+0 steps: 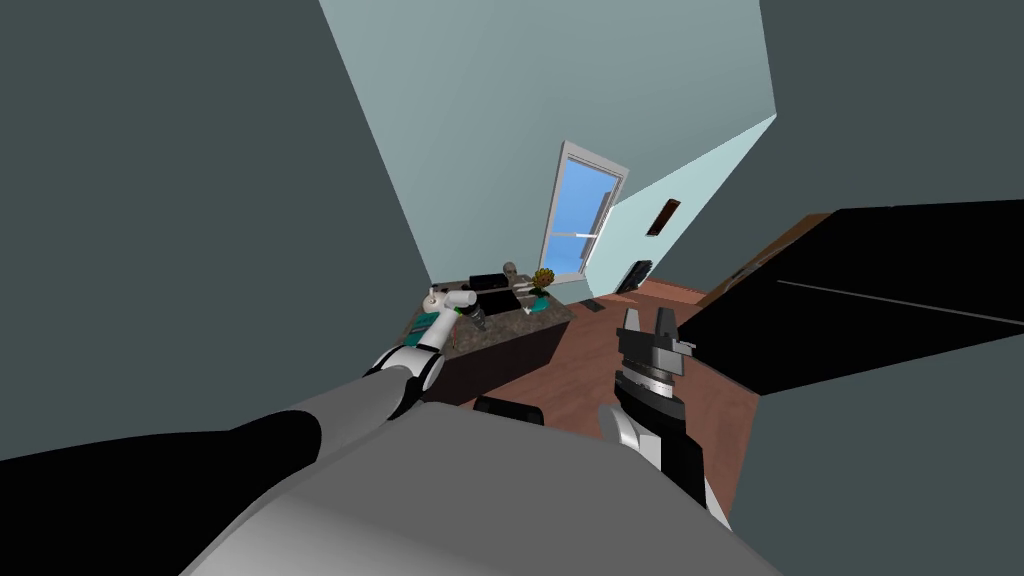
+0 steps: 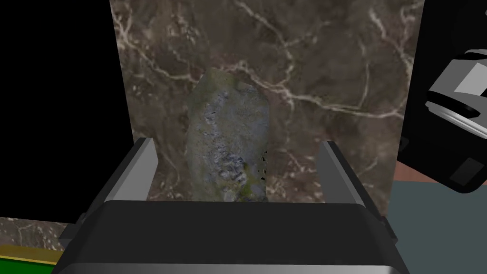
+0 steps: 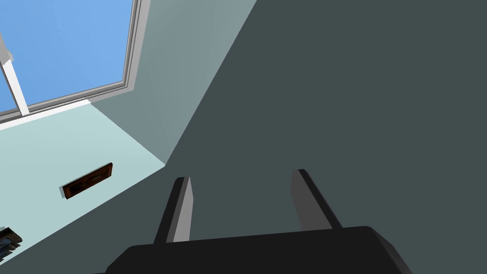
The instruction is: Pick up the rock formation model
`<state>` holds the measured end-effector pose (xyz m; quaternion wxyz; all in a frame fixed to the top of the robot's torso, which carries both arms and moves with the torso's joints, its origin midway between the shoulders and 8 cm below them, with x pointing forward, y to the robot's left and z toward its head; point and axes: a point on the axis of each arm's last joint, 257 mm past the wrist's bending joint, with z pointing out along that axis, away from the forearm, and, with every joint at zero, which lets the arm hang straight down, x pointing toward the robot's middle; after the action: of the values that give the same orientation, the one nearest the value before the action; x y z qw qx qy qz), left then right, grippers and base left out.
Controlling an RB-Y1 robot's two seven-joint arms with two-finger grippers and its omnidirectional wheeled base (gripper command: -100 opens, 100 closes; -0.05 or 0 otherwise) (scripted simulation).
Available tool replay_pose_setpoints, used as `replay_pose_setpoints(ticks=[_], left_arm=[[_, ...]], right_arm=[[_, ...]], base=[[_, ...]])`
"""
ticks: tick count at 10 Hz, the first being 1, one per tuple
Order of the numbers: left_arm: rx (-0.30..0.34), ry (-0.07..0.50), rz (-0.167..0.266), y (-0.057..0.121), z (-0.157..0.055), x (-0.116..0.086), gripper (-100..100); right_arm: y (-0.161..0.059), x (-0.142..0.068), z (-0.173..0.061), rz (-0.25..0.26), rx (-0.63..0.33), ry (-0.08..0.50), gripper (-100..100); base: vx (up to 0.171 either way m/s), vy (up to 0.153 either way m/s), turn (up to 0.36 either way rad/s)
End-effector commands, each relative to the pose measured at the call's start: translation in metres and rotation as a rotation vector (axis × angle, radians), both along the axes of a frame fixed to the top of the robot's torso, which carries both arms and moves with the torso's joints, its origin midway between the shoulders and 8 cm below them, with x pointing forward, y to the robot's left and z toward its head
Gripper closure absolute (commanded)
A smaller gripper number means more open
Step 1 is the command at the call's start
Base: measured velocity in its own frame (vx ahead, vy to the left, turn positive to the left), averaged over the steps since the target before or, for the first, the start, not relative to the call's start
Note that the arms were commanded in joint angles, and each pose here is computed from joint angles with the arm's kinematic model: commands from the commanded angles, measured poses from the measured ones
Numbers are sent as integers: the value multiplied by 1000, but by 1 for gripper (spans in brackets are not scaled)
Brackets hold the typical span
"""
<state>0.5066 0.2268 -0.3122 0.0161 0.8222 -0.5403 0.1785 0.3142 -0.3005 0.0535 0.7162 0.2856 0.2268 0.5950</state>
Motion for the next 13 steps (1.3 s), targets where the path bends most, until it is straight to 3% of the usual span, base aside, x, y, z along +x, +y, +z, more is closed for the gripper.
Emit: replay_pose_setpoints(ticks=[1, 3, 4, 5, 8, 9, 13], left_arm=[[17, 58, 6, 8, -13, -13, -100], [15, 52, 5, 6, -12, -13, -100], [16, 54, 5, 6, -13, -13, 0], [16, 51, 7, 5, -23, -13, -100], [16, 52, 8, 6, -27, -13, -100], [16, 50, 8, 6, -27, -13, 100], [16, 49, 8, 6, -27, -13, 100]], right_arm=[[0, 0, 0, 0, 0, 0, 0], [0, 0, 0, 0, 0, 0, 0], [0, 0, 0, 0, 0, 0, 0], [0, 0, 0, 0, 0, 0, 0], [0, 0, 0, 0, 0, 0, 0], [0, 0, 0, 0, 0, 0, 0], [0, 0, 0, 0, 0, 0, 0]], base=[[81, 54, -35], [38, 26, -7], [0, 0, 0], [11, -7, -14], [8, -7, -9], [0, 0, 0], [-1, -1, 0]])
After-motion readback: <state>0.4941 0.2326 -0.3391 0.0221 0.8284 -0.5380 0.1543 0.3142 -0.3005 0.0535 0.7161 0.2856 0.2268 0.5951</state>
